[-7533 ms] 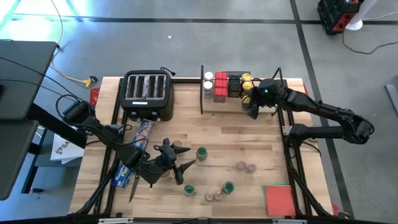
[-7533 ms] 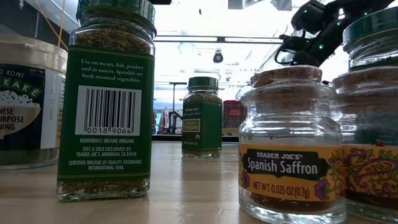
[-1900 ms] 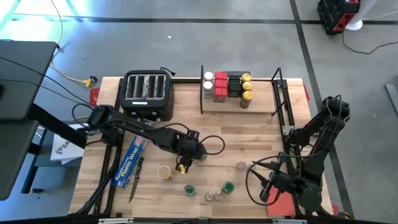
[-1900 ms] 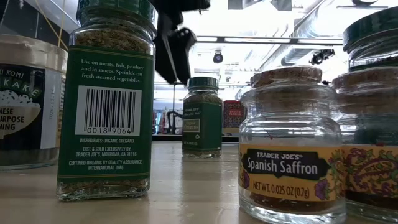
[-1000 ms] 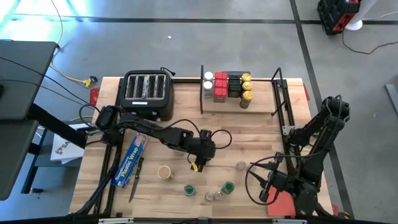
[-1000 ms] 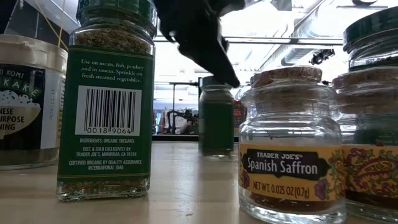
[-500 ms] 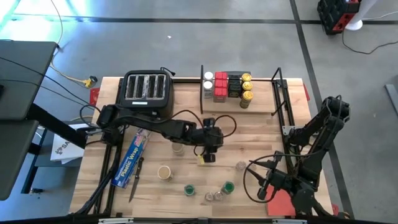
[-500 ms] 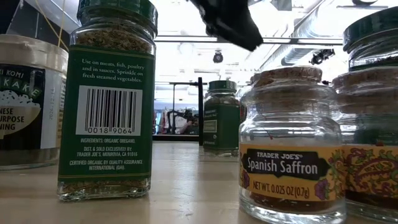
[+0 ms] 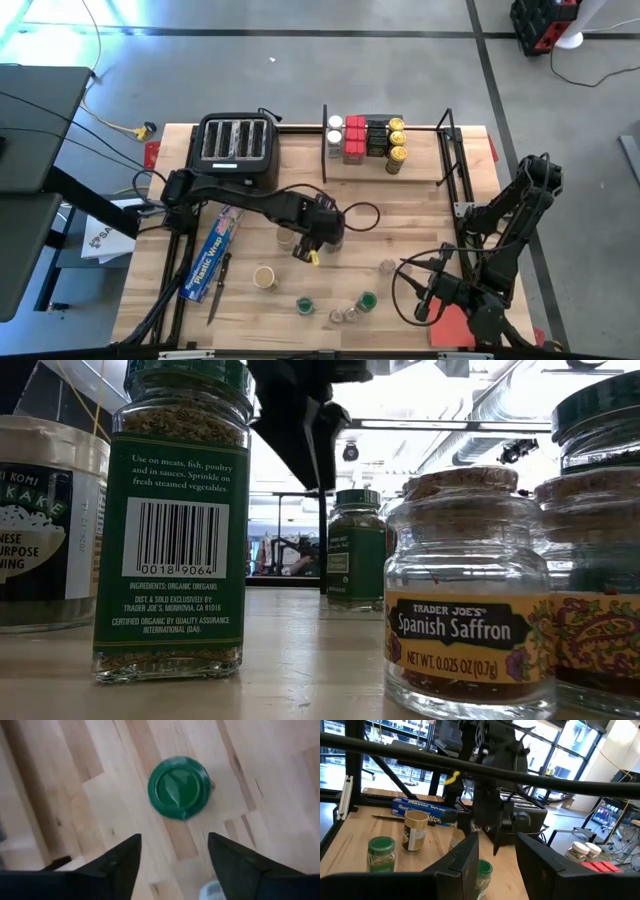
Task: Shelf spices
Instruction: Put the top right green seasoning bottle on the shelf
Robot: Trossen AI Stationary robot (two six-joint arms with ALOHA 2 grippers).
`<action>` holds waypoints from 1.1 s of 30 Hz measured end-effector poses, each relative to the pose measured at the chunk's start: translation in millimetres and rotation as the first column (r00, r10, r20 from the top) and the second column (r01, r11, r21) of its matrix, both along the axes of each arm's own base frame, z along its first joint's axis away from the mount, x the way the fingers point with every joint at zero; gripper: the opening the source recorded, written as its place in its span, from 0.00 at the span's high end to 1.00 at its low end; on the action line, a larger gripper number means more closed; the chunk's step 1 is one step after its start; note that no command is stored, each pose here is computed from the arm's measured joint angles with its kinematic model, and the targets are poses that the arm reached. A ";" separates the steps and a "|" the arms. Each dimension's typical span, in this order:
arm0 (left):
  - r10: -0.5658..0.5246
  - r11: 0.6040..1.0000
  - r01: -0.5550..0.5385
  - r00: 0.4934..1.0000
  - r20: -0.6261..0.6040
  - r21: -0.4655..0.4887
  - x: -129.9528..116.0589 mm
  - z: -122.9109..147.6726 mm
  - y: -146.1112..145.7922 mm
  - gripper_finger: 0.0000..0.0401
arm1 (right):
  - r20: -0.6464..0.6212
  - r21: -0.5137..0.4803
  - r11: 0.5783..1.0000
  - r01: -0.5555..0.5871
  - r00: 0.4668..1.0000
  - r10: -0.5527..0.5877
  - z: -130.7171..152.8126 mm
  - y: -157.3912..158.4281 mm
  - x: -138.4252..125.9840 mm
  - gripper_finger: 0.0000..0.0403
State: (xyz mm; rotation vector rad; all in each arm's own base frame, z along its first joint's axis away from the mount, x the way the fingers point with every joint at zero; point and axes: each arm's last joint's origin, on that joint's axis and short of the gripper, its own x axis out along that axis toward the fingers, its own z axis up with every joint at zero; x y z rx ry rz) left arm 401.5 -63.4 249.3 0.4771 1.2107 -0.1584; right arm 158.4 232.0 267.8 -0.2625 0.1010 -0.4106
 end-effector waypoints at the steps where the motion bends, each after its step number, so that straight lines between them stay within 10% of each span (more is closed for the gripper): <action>1: -0.004 1.000 0.004 1.000 0.001 0.001 2.6 -4.0 0.6 0.40 | -0.002 -0.004 1.000 0.000 1.000 0.000 -0.3 -0.2 -0.1 0.70; 12: -0.153 0.988 0.153 0.987 0.045 -0.001 28.8 -36.6 -3.7 0.24 | -0.009 0.018 1.000 -0.025 1.000 0.025 -1.0 0.4 0.1 0.70; 33: 0.142 0.959 -0.043 0.929 0.343 -0.281 62.5 -27.8 25.1 0.49 | 0.057 0.198 0.980 -0.032 0.998 0.022 21.0 -17.7 1.8 0.70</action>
